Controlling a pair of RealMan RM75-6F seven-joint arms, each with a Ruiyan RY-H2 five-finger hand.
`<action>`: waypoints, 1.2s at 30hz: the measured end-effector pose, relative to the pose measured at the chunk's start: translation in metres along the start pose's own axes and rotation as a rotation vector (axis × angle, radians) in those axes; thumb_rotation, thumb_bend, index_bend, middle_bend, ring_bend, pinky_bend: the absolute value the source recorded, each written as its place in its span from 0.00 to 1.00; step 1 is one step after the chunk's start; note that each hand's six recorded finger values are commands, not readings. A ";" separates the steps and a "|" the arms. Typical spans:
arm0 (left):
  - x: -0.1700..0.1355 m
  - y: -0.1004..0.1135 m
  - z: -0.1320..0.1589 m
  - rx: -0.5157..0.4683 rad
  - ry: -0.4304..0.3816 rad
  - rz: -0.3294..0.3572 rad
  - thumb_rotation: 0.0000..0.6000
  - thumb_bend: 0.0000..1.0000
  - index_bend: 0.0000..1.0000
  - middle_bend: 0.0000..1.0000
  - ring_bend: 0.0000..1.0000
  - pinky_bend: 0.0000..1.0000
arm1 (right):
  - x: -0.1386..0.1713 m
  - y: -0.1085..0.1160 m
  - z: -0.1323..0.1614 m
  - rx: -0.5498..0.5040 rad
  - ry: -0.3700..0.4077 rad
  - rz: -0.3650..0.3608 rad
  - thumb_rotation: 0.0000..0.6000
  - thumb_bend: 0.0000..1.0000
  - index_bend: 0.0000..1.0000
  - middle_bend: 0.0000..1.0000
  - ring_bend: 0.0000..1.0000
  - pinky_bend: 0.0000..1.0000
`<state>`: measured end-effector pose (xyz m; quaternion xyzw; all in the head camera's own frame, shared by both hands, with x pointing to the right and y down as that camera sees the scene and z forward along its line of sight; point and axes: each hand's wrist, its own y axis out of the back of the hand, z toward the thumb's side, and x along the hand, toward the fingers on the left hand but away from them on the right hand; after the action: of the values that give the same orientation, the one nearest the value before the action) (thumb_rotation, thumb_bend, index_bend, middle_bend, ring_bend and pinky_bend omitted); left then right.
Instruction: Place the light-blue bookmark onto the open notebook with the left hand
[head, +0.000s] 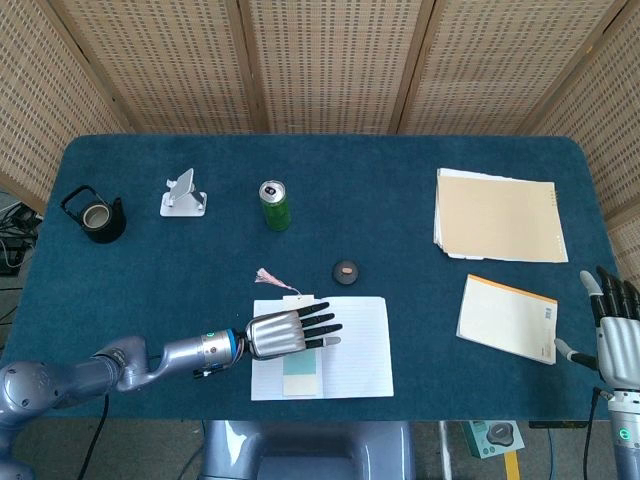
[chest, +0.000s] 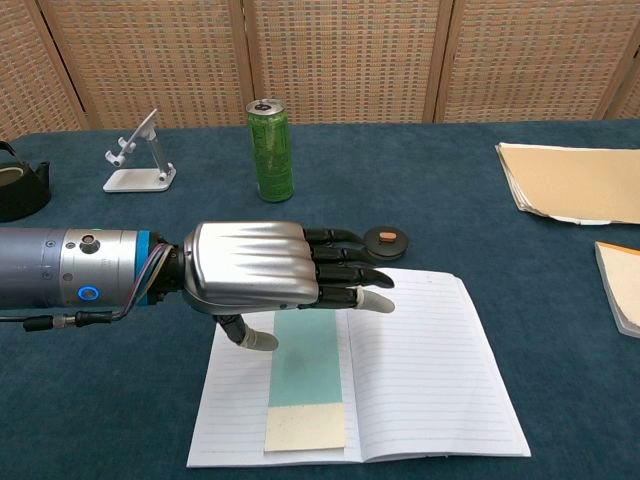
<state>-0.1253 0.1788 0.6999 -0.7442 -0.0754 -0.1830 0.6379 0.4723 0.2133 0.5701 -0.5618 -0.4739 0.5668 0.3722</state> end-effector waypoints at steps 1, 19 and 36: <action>0.000 0.001 0.000 -0.002 0.001 0.004 1.00 0.28 0.00 0.00 0.00 0.00 | 0.000 0.000 0.000 0.000 0.000 -0.001 1.00 0.10 0.02 0.00 0.00 0.00; -0.047 -0.004 -0.016 -0.243 0.092 -0.216 1.00 1.00 0.00 0.00 0.00 0.02 | 0.001 0.003 0.002 -0.006 0.010 -0.013 1.00 0.10 0.02 0.00 0.00 0.00; -0.056 -0.024 -0.005 -0.243 0.097 -0.336 1.00 1.00 0.03 0.00 0.00 0.04 | 0.001 0.003 0.004 -0.009 0.012 -0.012 1.00 0.10 0.02 0.00 0.00 0.00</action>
<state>-0.1856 0.1847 0.7017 -0.7830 -0.1451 -0.3302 0.5067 0.4691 0.2129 0.5662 -0.5641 -0.4774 0.5590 0.3760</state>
